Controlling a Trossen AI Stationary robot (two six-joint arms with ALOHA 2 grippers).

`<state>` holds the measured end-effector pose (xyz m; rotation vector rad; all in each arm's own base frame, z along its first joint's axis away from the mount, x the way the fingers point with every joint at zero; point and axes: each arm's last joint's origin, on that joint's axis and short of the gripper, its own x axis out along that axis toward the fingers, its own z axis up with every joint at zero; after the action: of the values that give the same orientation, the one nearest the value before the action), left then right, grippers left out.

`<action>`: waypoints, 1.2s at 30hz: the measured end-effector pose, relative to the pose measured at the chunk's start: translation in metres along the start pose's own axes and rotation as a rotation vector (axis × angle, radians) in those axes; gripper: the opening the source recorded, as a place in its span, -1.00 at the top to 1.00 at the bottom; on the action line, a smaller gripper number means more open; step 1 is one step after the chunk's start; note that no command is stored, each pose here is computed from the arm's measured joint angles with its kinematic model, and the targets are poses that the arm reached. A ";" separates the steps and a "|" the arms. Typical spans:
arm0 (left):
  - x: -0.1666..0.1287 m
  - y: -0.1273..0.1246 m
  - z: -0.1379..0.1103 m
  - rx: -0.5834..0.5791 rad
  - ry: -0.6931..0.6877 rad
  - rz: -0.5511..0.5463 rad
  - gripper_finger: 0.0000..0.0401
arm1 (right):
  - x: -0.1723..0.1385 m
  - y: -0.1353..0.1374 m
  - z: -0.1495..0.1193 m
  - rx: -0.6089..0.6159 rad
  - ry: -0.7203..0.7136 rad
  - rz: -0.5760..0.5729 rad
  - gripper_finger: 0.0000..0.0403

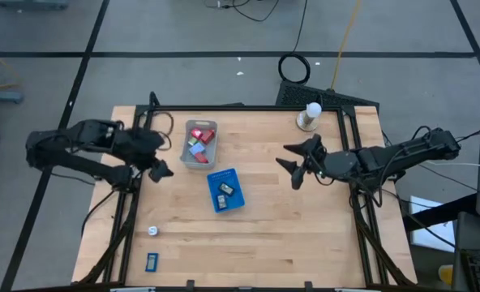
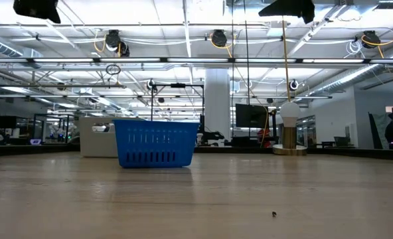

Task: Pick & Place Office items
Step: Put the violet charger adapter into the gray bin

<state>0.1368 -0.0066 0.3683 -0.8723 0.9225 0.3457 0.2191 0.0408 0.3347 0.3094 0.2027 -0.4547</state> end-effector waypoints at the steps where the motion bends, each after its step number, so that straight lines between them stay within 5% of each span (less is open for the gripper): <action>1: 0.003 -0.004 -0.003 0.018 0.003 0.008 -0.25 | 0.000 0.000 -0.002 0.009 0.015 0.022 -0.25; 9: 0.025 -0.039 -0.035 0.075 0.152 -0.016 -0.25 | 0.001 0.001 -0.008 0.035 0.101 0.107 -0.25; 15: 0.030 -0.057 -0.060 0.203 0.142 -0.043 -0.25 | 0.000 0.000 -0.011 0.192 0.145 0.102 -0.25; 24: 0.014 -0.051 -0.105 0.423 0.234 -0.010 -0.25 | 0.004 -0.002 -0.022 0.530 0.169 0.075 -0.25; 36: 0.005 -0.035 -0.155 0.602 0.247 0.165 -0.25 | 0.011 -0.005 -0.080 0.870 0.015 0.210 -0.25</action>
<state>0.0757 -0.1500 0.3348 -0.2874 1.2450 0.0856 0.2164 0.0592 0.2558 1.1743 -0.0275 -0.3100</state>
